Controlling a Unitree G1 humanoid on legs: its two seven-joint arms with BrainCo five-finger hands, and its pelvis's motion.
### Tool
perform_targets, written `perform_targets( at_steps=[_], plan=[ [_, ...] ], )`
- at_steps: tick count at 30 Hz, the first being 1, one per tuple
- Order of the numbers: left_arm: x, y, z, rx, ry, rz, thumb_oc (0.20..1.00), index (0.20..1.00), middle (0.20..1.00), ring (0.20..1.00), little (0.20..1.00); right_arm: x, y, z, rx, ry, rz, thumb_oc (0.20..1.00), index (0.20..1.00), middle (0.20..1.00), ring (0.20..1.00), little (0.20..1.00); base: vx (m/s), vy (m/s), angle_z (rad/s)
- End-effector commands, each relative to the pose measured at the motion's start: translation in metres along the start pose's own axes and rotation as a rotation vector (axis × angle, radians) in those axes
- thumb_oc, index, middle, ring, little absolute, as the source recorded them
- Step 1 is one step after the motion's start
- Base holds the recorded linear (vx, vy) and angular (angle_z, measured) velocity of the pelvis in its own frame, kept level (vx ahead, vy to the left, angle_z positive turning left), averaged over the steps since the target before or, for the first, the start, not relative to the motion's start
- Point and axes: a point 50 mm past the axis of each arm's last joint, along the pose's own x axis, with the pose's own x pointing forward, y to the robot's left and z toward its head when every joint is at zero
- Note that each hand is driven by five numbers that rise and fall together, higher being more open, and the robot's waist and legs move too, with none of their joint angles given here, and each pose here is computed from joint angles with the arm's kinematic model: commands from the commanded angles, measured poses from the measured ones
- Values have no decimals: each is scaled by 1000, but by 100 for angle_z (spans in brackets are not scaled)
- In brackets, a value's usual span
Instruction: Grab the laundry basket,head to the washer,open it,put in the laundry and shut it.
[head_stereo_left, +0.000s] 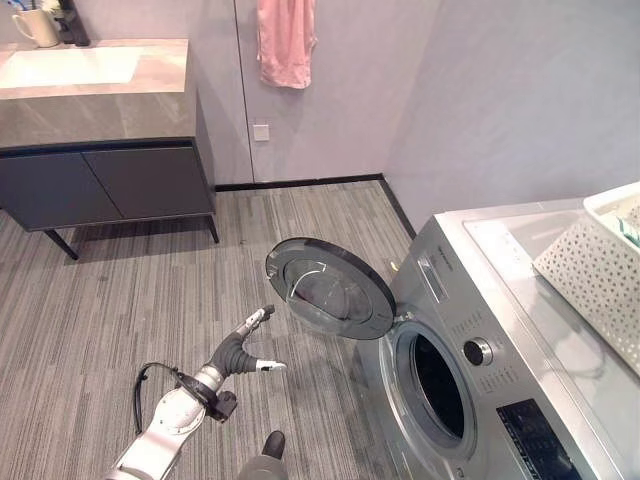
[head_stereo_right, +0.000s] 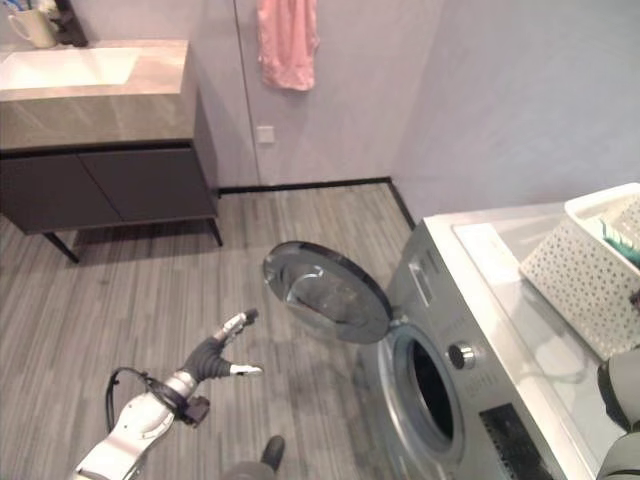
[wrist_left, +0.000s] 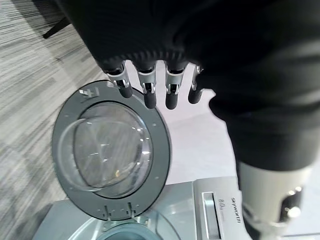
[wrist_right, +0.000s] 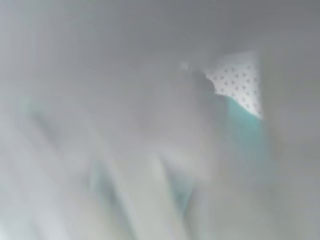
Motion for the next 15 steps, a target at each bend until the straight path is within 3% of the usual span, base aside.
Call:
perform_targets(
  at_steps=[1,15],
  plan=[
    [9,6,30,37,-151,29,1000,1000,1000,1000,1000,-15,-103,13,76,-45,-390,200,200,200,200,200,8,15,-7],
    [16,13,38,54,-184,53,1000,1000,1000,1000,1000,-43,-174,45,191,-163,-674,200,200,200,200,200,-1,11,-6]
  ],
)
